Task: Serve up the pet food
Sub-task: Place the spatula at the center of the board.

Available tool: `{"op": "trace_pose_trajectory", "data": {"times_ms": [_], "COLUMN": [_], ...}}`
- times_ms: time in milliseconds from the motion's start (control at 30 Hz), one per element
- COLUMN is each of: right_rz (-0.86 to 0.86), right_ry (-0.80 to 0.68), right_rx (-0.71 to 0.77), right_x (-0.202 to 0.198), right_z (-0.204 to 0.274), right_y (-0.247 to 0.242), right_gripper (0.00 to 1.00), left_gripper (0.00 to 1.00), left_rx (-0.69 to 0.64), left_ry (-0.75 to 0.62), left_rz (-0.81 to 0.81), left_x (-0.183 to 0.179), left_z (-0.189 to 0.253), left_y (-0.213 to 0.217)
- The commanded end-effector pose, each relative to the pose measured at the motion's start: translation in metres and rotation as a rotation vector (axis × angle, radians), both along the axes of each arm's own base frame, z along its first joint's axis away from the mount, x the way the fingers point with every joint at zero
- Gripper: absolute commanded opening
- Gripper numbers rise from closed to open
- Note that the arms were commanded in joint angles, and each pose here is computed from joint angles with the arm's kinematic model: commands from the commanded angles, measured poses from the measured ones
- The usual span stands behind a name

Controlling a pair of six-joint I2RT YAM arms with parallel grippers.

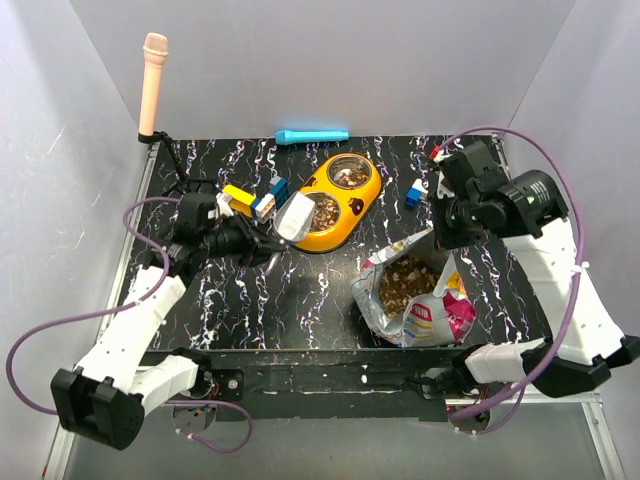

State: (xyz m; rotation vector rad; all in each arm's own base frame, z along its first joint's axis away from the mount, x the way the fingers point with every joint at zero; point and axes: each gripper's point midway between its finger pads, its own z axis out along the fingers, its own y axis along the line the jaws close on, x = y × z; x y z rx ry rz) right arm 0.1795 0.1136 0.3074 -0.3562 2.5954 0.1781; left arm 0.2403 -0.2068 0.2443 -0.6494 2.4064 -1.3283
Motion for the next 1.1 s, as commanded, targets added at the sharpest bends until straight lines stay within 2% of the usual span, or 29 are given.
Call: {"op": "trace_pose_trajectory", "data": {"times_ms": [0, 67, 133, 267, 467, 700, 833, 967, 1067], "right_rz": [-0.069, -0.086, -0.099, -0.101, -0.11, -0.099, -0.093, -0.075, -0.064], "right_ry": [-0.291, -0.272, -0.255, -0.237, -0.229, -0.213, -0.214, -0.211, -0.212], "right_rx": [0.191, 0.201, 0.206, 0.217, 0.222, 0.25, 0.262, 0.269, 0.277], "right_x": [0.041, 0.043, 0.043, 0.042, 0.038, 0.032, 0.032, 0.033, 0.034], "right_z": [0.074, 0.074, 0.073, 0.071, 0.072, 0.068, 0.069, 0.068, 0.068], "right_y": [0.008, 0.007, 0.006, 0.007, 0.005, 0.009, 0.011, 0.015, 0.018], "right_gripper": [0.01, 0.01, 0.01, 0.01, 0.01, 0.01, 0.01, 0.01, 0.01], "left_gripper": [0.0, 0.0, 0.0, 0.0, 0.0, 0.0, 0.1, 0.24, 0.27], "left_rx": [0.056, 0.133, 0.167, 0.204, 0.22, 0.234, 0.241, 0.254, 0.274], "left_ry": [0.107, 0.239, 0.3, 0.3, 0.288, 0.375, 0.354, 0.421, 0.427], "left_rz": [0.049, 0.106, 0.162, 0.25, 0.264, 0.298, 0.292, 0.29, 0.267], "left_x": [-0.035, -0.052, -0.062, -0.059, -0.052, -0.064, -0.06, -0.063, -0.064], "left_z": [-0.024, -0.057, -0.079, -0.097, -0.119, -0.149, -0.153, -0.17, -0.18], "left_y": [0.018, 0.032, 0.042, 0.054, 0.056, 0.061, 0.061, 0.061, 0.061]}}
